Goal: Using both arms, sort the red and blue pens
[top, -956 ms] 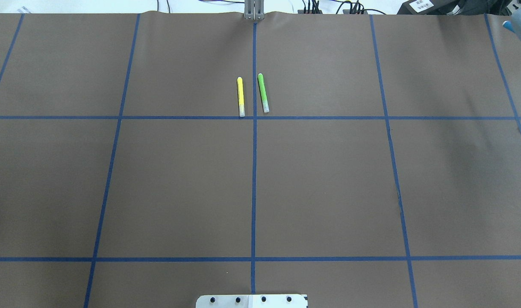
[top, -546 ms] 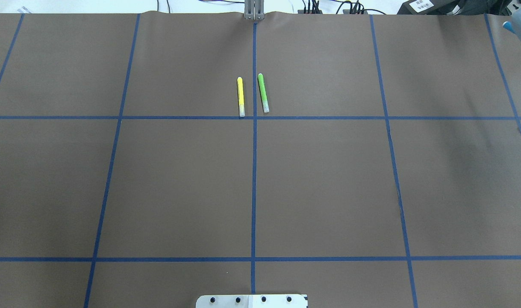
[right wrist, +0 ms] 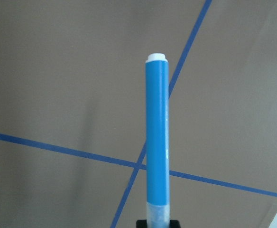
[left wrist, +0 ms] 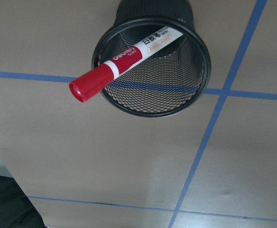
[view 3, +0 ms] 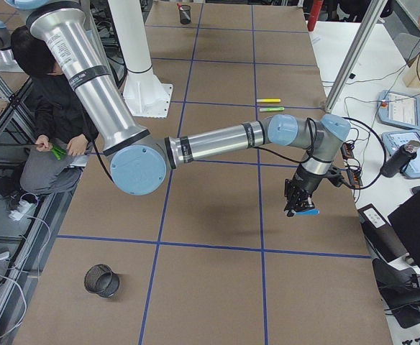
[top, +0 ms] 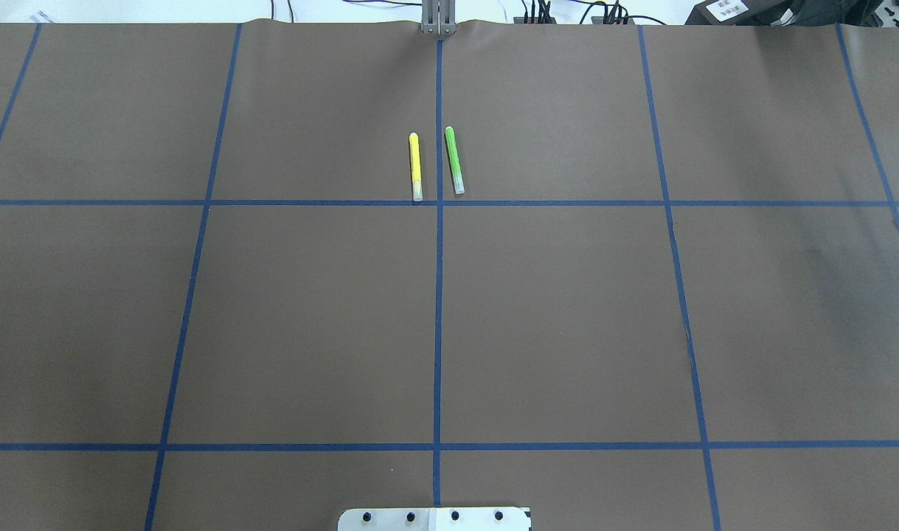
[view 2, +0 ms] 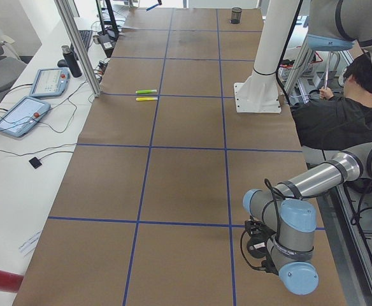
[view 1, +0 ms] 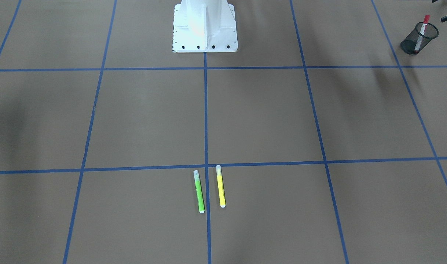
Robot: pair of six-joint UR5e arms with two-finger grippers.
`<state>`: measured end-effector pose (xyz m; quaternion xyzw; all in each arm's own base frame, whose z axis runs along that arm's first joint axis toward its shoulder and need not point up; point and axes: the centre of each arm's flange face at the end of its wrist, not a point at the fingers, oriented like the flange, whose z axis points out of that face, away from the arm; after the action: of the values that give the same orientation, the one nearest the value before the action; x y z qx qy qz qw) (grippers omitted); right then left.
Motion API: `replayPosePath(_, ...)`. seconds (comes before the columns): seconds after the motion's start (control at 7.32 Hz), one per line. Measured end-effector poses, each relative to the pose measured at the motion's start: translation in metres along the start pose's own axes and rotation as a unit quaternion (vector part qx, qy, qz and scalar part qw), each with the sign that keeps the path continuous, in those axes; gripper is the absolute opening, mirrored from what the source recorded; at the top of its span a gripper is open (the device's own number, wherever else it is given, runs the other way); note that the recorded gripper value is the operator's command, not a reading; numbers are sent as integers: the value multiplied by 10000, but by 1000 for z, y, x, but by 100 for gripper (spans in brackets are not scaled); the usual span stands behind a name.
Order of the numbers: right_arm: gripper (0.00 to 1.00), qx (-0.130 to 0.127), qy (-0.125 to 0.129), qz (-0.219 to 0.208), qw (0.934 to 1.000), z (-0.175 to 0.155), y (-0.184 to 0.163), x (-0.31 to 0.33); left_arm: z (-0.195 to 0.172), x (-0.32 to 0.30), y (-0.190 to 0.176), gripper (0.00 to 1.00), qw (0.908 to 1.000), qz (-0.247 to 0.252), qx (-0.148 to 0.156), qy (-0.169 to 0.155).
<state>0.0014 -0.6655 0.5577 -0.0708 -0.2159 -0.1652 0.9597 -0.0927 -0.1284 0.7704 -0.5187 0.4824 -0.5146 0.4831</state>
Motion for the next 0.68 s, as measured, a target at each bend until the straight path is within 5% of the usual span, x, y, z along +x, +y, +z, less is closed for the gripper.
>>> replayPosePath(0.27, 0, -336, -233, 456, 9981, 38, 49, 40, -8, 24, 8, 100, 9997, 198, 68, 154)
replayPosePath(0.68, 0, -688, -1094, 1257, 9836, 99, 126, 88, -37, 99, 42, 100, 9967, 663, 266, 375)
